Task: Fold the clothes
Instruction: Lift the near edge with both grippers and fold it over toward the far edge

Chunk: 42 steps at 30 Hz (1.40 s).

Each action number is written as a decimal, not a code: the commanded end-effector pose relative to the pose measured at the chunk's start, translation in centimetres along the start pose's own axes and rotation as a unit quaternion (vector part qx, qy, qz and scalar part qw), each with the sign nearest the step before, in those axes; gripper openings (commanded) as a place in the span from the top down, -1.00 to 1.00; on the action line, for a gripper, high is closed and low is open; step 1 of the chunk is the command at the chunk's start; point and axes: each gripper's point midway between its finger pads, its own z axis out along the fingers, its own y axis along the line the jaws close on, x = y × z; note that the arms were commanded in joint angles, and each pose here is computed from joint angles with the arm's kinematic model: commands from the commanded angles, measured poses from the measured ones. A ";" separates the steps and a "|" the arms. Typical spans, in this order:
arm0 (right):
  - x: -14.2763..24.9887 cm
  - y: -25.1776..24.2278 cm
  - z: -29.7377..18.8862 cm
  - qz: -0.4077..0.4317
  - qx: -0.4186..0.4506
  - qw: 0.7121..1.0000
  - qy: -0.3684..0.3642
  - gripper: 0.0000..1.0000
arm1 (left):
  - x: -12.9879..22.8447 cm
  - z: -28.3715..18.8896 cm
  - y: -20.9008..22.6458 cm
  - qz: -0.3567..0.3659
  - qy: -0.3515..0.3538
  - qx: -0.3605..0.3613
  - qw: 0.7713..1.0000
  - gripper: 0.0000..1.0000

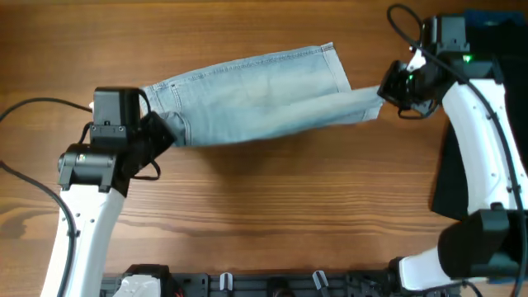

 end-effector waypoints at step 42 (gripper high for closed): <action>-6.9 11.0 18.7 -0.062 -0.084 0.990 -0.098 0.42 | -11.4 18.4 4.5 -0.073 -0.134 -0.101 0.983 0.45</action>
